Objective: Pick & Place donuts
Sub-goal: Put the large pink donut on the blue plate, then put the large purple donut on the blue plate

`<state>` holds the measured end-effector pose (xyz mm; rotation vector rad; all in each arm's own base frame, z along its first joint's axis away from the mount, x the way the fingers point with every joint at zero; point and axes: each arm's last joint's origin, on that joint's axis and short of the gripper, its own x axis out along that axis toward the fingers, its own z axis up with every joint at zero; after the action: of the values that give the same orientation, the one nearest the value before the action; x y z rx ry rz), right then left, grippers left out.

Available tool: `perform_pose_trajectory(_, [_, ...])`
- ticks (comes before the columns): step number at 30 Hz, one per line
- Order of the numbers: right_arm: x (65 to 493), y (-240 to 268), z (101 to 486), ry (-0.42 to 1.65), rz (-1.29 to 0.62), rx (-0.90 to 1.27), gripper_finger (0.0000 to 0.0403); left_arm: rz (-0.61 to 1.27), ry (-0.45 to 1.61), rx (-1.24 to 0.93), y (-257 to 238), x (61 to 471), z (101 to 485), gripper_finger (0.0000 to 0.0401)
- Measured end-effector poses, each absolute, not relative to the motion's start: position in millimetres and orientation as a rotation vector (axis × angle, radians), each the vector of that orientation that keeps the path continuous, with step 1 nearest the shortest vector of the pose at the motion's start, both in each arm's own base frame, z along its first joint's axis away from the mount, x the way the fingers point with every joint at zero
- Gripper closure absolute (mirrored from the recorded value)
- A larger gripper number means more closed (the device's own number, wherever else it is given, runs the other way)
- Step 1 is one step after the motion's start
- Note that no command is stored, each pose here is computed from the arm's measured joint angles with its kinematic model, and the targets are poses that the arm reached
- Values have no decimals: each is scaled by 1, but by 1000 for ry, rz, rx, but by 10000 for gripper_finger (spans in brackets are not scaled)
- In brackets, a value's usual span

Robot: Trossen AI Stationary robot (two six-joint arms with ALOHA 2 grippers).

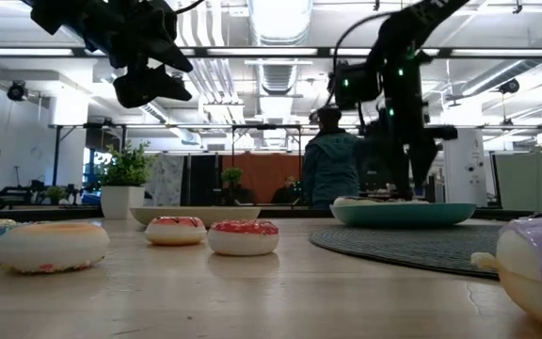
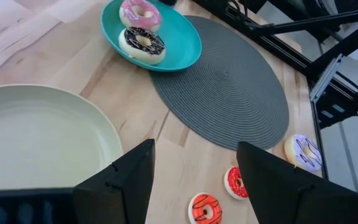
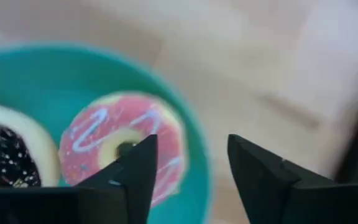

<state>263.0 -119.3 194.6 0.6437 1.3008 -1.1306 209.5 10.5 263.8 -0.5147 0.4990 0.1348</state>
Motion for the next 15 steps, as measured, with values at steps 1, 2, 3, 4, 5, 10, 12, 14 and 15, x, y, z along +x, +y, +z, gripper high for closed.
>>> perform_pose_trajectory(1, [264,-120,202,1298,-1120,607,205,135,499,-515,11,210,264,200])
perform_pose_trajectory(2, [265,-121,208,1299,-1105,579,196,135,499,-515,11,210,264,200])
perform_pose_trajectory(3, [265,-121,212,1307,-1094,561,189,136,498,-514,11,210,264,200])
perform_pose_trajectory(4, [265,-121,215,1320,-1086,552,183,138,495,-514,11,210,264,200])
perform_pose_trajectory(5, [264,-121,216,1331,-1085,548,177,138,492,-513,11,210,264,200])
perform_pose_trajectory(10, [265,-114,228,1375,-1068,504,155,140,486,-512,11,210,265,200])
perform_pose_trajectory(12, [269,-106,236,1354,-1015,451,150,140,486,-512,11,210,265,200])
perform_pose_trajectory(14, [275,-89,246,1340,-891,363,148,140,487,-512,11,210,265,200])
perform_pose_trajectory(15, [279,-78,251,1338,-802,317,147,140,487,-512,11,210,265,200])
